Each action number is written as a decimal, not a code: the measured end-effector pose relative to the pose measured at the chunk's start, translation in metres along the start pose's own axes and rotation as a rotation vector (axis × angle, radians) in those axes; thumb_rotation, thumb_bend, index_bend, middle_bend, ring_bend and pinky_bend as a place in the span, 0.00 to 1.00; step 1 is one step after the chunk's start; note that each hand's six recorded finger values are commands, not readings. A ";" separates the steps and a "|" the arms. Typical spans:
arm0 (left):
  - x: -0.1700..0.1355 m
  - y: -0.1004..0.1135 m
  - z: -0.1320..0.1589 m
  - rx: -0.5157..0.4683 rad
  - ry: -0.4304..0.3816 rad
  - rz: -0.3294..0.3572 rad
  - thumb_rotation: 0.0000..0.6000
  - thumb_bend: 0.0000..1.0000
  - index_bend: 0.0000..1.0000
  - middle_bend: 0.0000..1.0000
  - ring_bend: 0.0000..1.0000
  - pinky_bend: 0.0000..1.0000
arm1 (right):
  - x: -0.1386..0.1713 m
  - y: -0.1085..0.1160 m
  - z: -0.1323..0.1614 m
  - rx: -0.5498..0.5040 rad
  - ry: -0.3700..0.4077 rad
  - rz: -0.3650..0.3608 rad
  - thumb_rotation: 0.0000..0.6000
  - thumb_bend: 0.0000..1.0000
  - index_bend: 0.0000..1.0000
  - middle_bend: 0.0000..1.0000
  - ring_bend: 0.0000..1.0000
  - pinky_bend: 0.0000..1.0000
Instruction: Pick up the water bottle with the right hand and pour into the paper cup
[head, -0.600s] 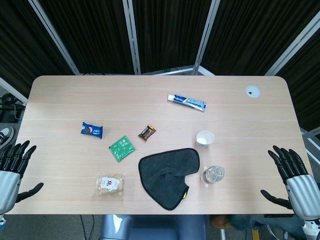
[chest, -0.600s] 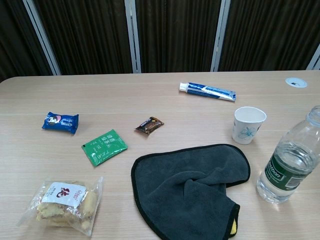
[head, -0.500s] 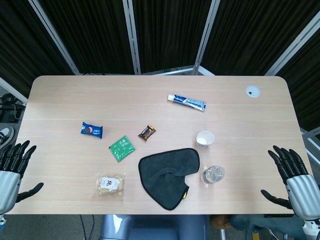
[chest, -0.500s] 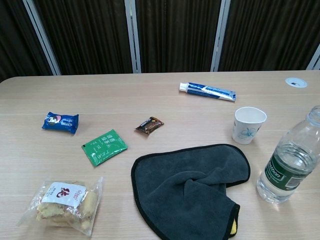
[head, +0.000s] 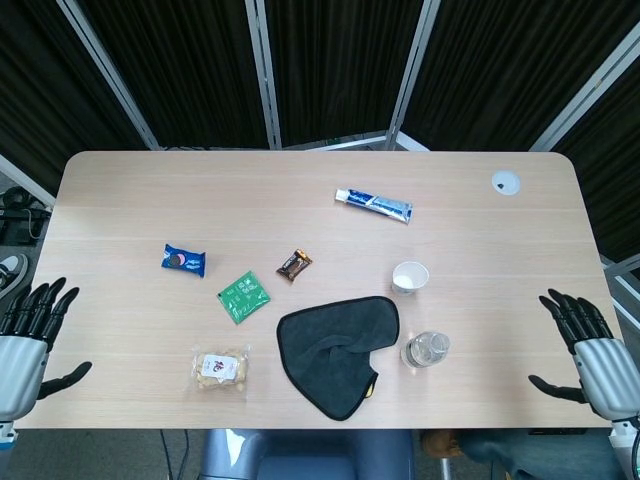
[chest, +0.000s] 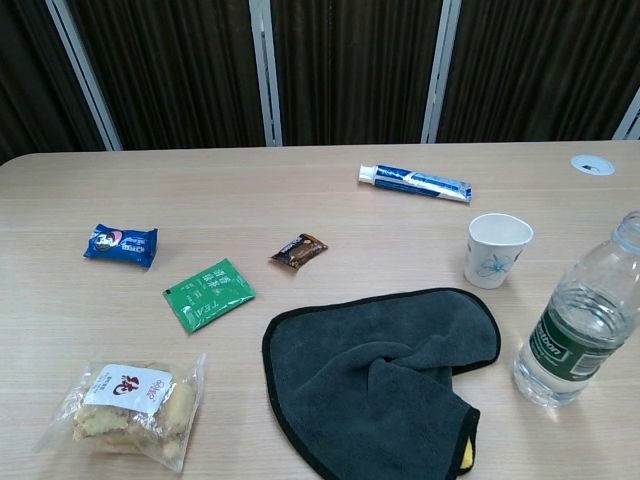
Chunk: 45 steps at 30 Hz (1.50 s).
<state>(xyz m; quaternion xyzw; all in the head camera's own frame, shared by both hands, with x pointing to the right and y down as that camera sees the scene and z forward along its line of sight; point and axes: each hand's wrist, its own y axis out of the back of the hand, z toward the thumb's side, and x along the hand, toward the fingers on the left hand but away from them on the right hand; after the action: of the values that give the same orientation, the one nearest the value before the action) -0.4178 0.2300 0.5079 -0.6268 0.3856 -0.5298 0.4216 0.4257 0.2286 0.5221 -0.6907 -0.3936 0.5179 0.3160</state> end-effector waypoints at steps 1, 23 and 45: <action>0.001 -0.001 0.000 0.002 0.002 -0.002 1.00 0.00 0.00 0.00 0.00 0.00 | -0.003 -0.005 -0.006 -0.028 -0.003 0.029 1.00 0.00 0.00 0.00 0.00 0.00; 0.010 -0.017 0.009 0.042 0.015 -0.042 1.00 0.00 0.00 0.00 0.00 0.00 | -0.071 -0.129 -0.022 -0.394 0.164 0.463 1.00 0.00 0.00 0.04 0.00 0.00; 0.017 -0.023 0.004 0.051 0.039 -0.065 1.00 0.00 0.00 0.00 0.00 0.00 | -0.107 -0.172 0.043 -0.458 0.263 0.514 1.00 0.00 0.04 0.11 0.00 0.00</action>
<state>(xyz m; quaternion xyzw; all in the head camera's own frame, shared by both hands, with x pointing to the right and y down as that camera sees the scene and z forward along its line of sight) -0.4108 0.2227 0.5354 -0.6177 0.3597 -0.5649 0.4123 0.3304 0.2205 0.7057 -0.8806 -0.2689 0.3854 0.0606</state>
